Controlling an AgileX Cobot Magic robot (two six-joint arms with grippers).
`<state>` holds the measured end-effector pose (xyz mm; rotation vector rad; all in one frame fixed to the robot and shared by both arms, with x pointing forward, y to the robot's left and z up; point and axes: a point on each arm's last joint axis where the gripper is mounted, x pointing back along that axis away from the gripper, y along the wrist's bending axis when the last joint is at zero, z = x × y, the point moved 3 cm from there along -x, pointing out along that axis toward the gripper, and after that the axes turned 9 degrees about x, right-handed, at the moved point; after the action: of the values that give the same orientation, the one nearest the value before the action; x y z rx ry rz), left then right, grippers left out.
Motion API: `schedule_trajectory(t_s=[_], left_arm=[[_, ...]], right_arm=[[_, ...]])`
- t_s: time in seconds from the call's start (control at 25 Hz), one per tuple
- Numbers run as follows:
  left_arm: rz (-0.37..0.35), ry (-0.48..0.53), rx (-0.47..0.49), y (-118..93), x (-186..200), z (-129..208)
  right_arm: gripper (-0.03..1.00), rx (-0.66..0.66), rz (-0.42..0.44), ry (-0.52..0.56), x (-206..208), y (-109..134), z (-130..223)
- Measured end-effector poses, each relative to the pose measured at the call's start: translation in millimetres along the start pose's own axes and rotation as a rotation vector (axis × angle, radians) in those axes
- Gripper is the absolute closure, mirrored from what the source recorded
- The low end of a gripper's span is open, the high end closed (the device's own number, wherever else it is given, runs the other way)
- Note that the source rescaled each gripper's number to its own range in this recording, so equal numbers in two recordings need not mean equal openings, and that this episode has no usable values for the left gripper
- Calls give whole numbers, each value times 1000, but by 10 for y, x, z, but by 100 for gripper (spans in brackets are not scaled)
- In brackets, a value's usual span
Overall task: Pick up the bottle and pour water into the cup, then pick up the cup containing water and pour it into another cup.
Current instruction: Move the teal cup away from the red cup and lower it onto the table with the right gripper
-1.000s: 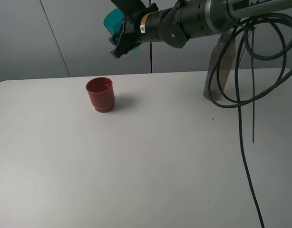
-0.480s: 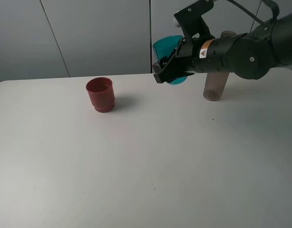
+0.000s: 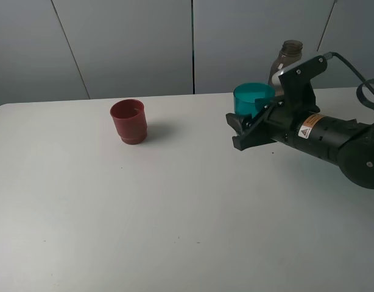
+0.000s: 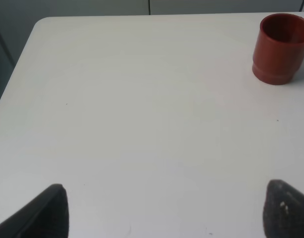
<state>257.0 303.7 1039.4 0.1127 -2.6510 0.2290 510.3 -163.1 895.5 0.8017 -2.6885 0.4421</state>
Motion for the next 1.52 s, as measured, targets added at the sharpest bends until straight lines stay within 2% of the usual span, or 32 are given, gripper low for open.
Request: schedule_trajectory(t_s=[0.08, 0.28, 0.52, 1.16, 1.2, 1.24, 1.28, 1.36, 1.52], left_arm=[[0, 0, 0, 0, 0, 0], [0, 0, 0, 0, 0, 0], [0, 0, 0, 0, 0, 0], [0, 0, 2, 0, 0, 0], [0, 0, 2, 0, 0, 0], [0, 0, 2, 0, 0, 0], [0, 0, 2, 0, 0, 0], [0, 0, 2, 0, 0, 0], [0, 0, 2, 0, 0, 0]], right_arm=[[93, -2, -10, 10, -45, 37, 125], [93, -10, -20, -86, -164, 106, 272], [93, 61, -66, 19, -290, 220, 678], [93, 52, -92, 22, -369, 256, 737], [90, 46, -95, 21, -369, 260, 737], [80, 37, -100, 21, -368, 266, 736], [64, 33, -100, 21, -368, 266, 736], [39, 26, -101, 20, -368, 267, 734], [6, 8, -107, 20, -367, 274, 733]])
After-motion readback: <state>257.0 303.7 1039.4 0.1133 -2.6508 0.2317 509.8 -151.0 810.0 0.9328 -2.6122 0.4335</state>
